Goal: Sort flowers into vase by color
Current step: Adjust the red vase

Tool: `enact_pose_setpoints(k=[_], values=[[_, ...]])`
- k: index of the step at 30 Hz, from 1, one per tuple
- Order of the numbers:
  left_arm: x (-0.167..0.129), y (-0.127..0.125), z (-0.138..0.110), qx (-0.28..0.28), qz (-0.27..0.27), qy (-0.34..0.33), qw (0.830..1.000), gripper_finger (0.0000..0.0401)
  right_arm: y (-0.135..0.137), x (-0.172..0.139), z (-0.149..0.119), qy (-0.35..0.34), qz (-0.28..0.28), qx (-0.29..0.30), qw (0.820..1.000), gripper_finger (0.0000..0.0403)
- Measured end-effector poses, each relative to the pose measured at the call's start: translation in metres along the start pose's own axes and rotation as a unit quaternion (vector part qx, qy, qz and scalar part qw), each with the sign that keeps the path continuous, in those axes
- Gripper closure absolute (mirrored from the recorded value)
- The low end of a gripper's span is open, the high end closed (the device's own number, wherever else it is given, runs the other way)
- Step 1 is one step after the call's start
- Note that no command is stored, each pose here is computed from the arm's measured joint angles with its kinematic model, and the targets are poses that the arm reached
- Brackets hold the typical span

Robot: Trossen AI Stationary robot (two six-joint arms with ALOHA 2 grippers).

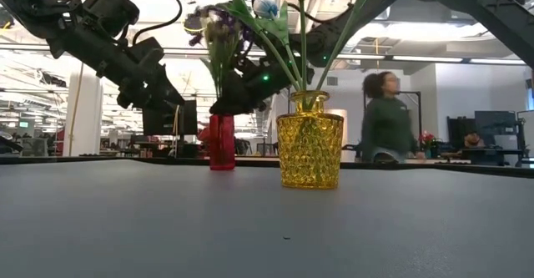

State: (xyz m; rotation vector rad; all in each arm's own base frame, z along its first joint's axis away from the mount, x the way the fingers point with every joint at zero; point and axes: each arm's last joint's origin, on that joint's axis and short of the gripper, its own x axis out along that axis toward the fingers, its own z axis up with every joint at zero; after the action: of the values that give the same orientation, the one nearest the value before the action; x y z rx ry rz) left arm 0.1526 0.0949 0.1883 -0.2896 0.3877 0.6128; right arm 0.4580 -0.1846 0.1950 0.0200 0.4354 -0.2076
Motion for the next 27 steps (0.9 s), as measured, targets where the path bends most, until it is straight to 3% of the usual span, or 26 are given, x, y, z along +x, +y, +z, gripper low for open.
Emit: enact_pose_setpoints(k=[14,27], values=[[0.0,0.0,0.0,0.007,0.001,0.0,1.0,0.0118,-0.011,-0.017,0.012,0.003,0.028,0.005,1.0,0.0152],[0.0,0.0,0.0,0.005,0.001,0.0,1.0,0.0118,-0.018,-0.025,0.013,0.019,0.045,-0.002,0.999,0.0074]])
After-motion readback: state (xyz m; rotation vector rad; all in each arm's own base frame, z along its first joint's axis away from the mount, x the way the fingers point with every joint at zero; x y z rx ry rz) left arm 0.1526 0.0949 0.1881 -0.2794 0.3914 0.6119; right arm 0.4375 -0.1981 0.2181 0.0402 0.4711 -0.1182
